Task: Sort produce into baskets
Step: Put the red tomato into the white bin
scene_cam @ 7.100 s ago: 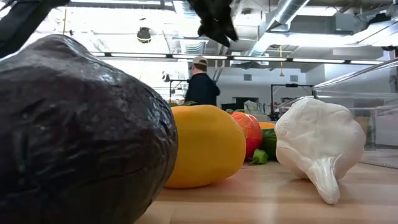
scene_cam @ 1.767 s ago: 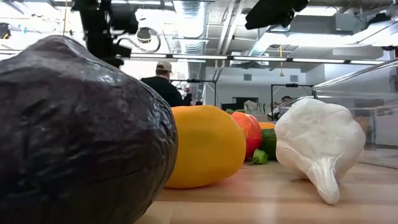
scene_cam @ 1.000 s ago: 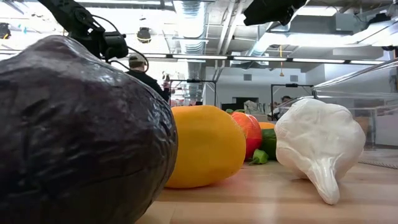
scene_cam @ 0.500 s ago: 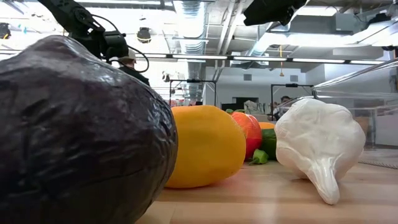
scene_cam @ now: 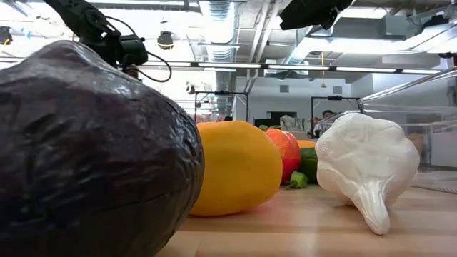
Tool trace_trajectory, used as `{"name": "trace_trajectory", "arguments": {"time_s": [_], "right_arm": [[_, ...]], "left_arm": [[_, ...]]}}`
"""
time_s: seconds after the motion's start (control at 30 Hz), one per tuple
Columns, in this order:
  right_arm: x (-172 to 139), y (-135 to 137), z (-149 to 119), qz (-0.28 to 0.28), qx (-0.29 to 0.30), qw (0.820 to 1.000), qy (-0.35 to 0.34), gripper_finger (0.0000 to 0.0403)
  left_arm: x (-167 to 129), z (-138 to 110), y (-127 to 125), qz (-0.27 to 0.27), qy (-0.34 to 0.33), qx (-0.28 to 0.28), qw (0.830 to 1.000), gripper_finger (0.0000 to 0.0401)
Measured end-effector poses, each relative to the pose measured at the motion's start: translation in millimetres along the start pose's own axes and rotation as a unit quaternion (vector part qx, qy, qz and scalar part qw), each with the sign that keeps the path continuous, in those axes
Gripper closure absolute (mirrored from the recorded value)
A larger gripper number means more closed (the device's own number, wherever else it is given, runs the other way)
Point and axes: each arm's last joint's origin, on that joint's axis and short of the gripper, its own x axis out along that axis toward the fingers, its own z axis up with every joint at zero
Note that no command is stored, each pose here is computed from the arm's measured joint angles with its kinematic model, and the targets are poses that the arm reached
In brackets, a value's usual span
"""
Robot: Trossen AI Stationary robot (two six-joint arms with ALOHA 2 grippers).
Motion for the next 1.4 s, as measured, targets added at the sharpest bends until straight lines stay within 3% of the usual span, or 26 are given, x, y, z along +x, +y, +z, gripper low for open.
{"name": "trace_trajectory", "arguments": {"time_s": [0.3,1.03,1.4], "right_arm": [[0,0,0,0.0,0.0,1.0,-0.001,0.0212],[0,1,0,0.015,0.0,1.0,0.002,0.0009],[-1,4,0,0.025,0.014,1.0,0.003,0.0013]], "left_arm": [[-8,10,2,-0.001,-0.019,-0.006,1.0,0.0017],[-24,29,2,-0.045,-0.054,-0.009,0.997,0.0017],[-24,29,2,-0.046,-0.054,-0.007,0.997,0.0017]]}}
